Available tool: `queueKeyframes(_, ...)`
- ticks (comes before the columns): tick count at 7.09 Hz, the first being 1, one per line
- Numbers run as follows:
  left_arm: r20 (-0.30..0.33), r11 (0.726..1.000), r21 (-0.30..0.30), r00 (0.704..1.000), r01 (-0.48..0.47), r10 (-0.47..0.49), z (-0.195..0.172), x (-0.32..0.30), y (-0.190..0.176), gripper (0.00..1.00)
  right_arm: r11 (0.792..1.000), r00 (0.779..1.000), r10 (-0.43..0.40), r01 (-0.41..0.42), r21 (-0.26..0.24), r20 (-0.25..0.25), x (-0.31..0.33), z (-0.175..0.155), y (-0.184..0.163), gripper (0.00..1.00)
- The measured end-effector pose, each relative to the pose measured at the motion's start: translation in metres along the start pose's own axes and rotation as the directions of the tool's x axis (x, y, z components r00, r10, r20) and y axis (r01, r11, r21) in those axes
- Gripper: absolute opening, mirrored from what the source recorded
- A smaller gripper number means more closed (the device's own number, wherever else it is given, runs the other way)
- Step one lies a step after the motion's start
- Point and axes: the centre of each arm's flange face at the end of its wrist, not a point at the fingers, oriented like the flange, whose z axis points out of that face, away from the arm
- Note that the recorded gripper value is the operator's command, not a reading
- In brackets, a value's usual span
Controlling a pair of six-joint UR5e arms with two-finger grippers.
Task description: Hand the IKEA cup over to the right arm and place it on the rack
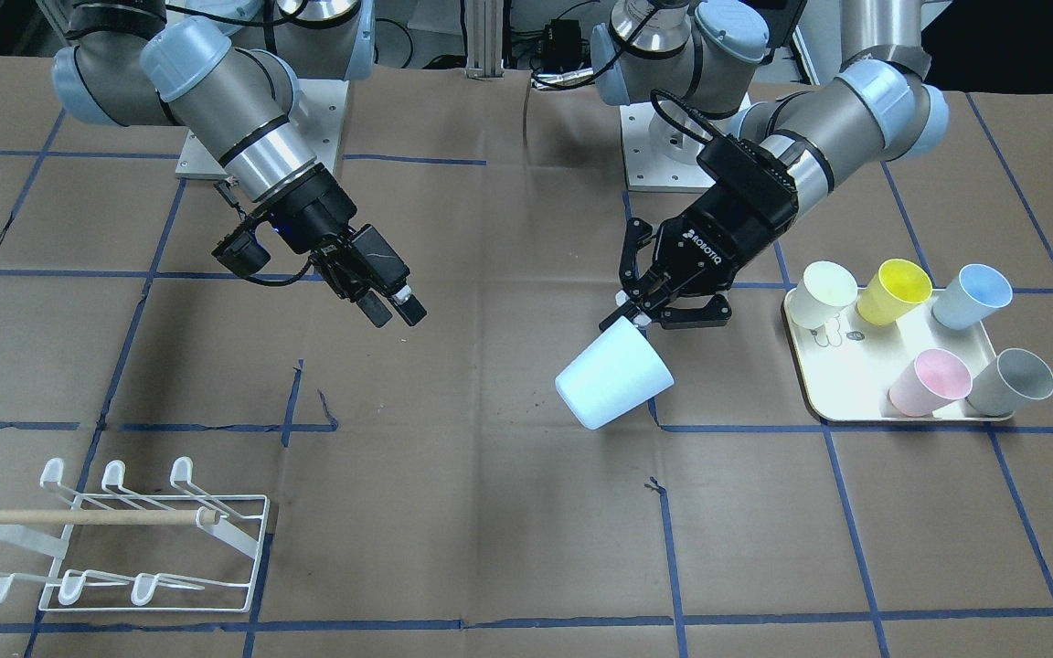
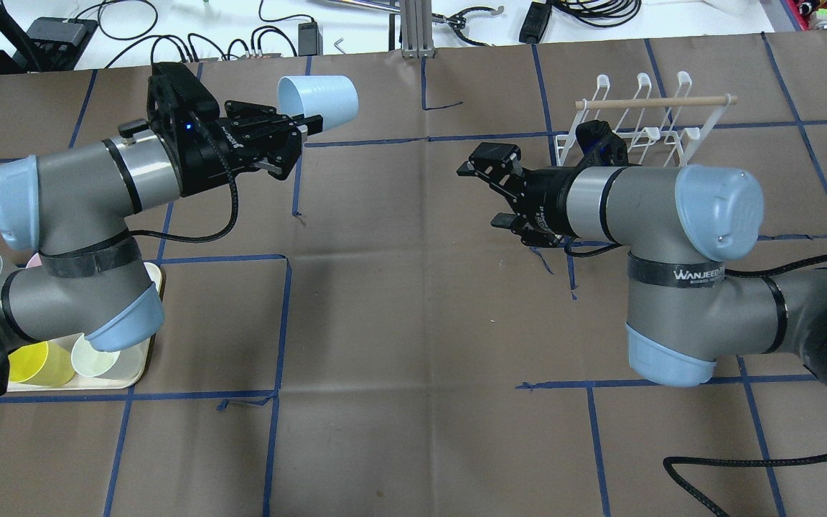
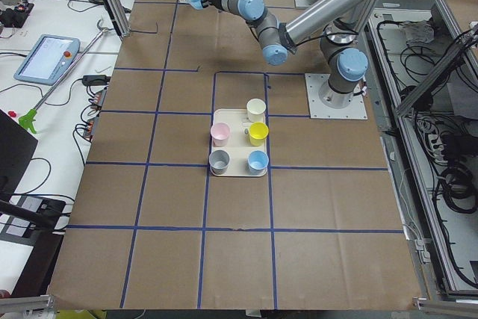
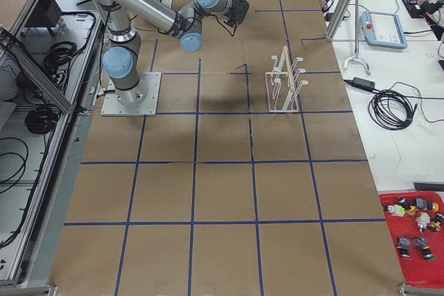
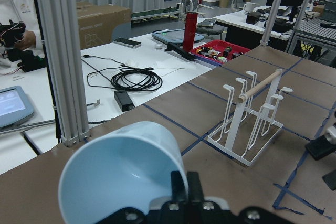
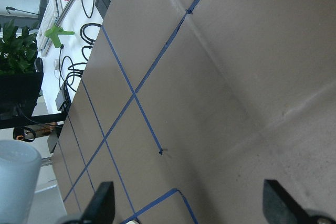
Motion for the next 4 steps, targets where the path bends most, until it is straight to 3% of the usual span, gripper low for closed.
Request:
queueKeyframes(2, -0.030, 0.998, 0.061, 0.999, 0.017, -0.016, 0.025, 0.008, 0.020, 0.03, 0.998, 0.995, 0.060, -0.060, -0.006, 0.074, -0.004, -0.008, -0.007, 1.00)
queueKeyframes(4, -0.031, 0.991, 0.106, 0.997, 0.080, -0.077, 0.030, 0.019, 0.020, 0.04, 1.000, 0.987, 0.029, -0.030, 0.005, 0.157, -0.010, -0.014, -0.010, 1.00)
